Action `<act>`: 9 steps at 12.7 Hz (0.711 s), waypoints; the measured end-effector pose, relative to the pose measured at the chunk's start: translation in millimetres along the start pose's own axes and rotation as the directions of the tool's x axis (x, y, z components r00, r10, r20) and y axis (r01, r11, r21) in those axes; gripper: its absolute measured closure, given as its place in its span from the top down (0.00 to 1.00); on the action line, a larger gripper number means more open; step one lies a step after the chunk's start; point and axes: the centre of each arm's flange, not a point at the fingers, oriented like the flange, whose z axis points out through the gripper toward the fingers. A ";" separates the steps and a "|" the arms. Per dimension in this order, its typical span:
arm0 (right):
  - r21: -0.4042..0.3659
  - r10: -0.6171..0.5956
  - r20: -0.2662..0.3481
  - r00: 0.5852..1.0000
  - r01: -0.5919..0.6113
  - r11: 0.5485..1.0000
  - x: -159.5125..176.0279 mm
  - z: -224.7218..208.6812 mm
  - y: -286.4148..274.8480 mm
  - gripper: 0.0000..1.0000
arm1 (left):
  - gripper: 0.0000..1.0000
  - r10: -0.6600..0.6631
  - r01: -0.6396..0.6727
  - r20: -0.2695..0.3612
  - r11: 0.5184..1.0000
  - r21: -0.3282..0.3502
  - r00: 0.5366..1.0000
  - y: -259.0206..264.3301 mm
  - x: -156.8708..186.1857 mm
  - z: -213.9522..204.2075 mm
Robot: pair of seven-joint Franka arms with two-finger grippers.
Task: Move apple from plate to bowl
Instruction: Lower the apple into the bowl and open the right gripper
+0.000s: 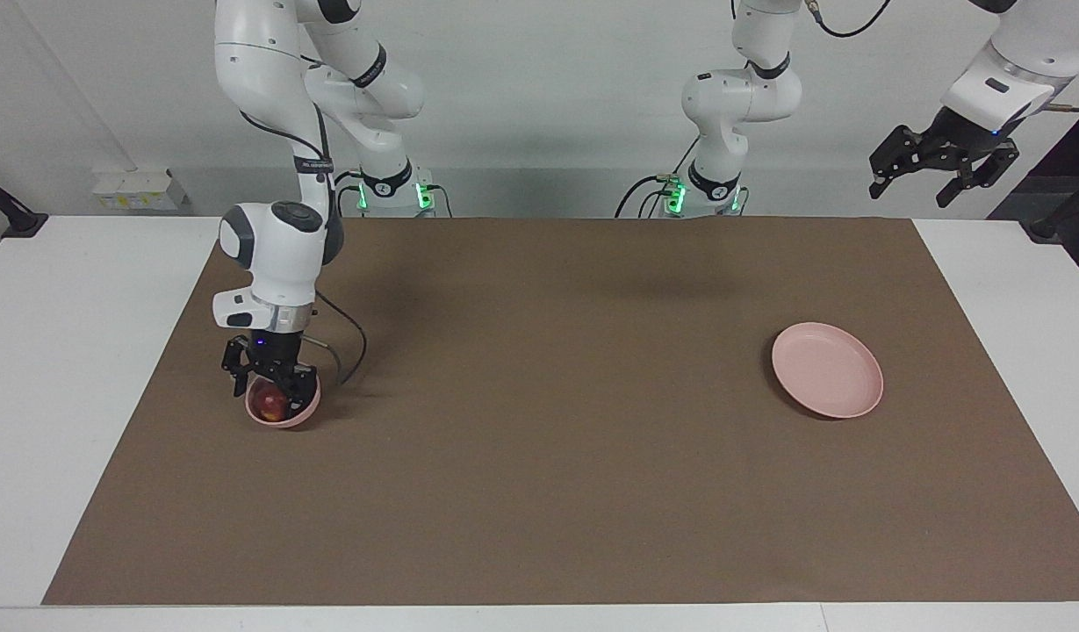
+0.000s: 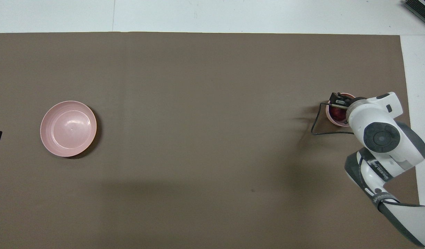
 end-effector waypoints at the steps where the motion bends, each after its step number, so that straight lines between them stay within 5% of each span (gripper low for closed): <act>1: -0.008 -0.005 -0.004 1.000 0.005 1.000 2.3 -5.1 -0.9 1.00 | 1.00 0.000 0.000 0.000 1.000 0.001 1.000 -0.1 0.0 0.0; 6: -0.012 -0.039 -0.017 0.999 0.039 0.999 12.2 -17.5 -8.0 1.00 | 1.00 -0.001 0.001 -0.002 1.000 0.014 1.000 -0.7 0.4 -0.6; 9: -0.035 0.123 0.094 0.988 -0.120 0.992 21.5 -23.9 -20.7 1.00 | 1.00 0.009 -0.009 -0.004 1.000 0.030 1.000 3.8 2.2 -1.0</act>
